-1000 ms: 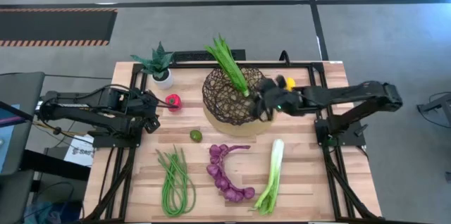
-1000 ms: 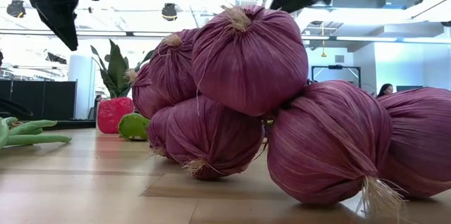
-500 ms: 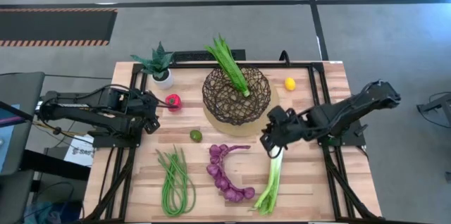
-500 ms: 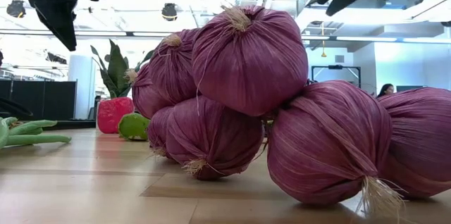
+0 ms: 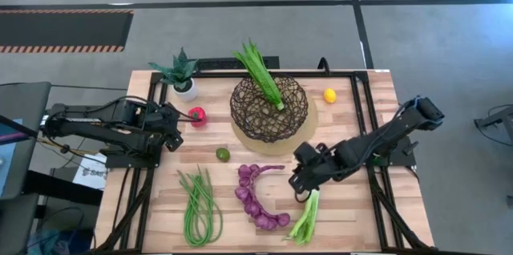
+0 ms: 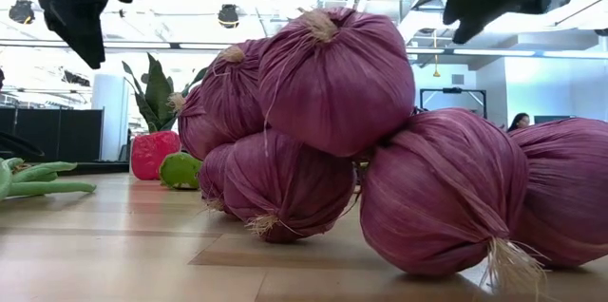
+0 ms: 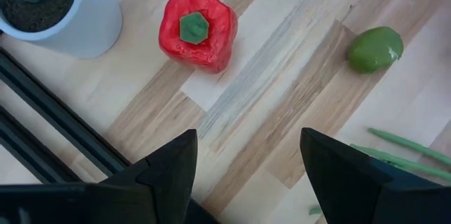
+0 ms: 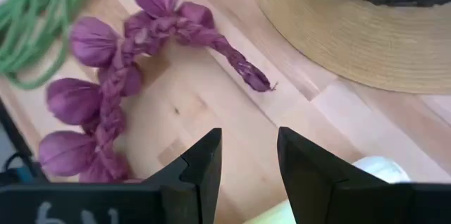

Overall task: Build produce basket
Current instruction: Put the celery into the basket

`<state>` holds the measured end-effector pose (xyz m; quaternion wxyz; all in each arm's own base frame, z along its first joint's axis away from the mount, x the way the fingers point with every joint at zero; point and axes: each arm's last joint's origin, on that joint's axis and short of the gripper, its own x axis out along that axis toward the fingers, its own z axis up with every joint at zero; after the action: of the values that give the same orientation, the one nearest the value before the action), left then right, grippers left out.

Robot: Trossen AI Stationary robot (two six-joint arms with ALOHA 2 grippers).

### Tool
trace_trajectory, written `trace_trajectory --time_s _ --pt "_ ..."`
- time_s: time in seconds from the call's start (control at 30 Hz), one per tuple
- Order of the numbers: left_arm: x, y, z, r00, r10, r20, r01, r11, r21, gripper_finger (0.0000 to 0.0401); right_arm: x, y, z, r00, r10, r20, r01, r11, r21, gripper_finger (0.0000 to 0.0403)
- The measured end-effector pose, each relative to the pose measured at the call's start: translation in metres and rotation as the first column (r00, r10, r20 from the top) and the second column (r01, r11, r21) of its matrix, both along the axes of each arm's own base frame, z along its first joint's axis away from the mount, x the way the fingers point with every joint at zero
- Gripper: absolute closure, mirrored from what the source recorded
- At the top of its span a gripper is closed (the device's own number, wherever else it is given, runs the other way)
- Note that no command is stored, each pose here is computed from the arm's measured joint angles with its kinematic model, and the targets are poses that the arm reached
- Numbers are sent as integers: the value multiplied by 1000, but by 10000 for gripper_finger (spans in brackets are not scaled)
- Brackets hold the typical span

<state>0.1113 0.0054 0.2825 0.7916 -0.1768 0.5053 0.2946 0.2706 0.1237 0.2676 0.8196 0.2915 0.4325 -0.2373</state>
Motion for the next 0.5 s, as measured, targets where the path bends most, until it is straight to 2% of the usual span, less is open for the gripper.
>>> trace_trajectory --time_s 0.2,0.43,0.5 --pt "0 0 0 1000 -8 -3 8 1000 3 163 12 6 -12 1000 24 -5 -24 999 47 247" --pt "0 0 0 1000 -8 -3 8 1000 3 163 33 9 -13 987 112 114 -117 992 38 247" --pt "0 0 0 1000 -8 -3 8 1000 3 163 37 11 -17 984 139 115 -145 988 44 248"
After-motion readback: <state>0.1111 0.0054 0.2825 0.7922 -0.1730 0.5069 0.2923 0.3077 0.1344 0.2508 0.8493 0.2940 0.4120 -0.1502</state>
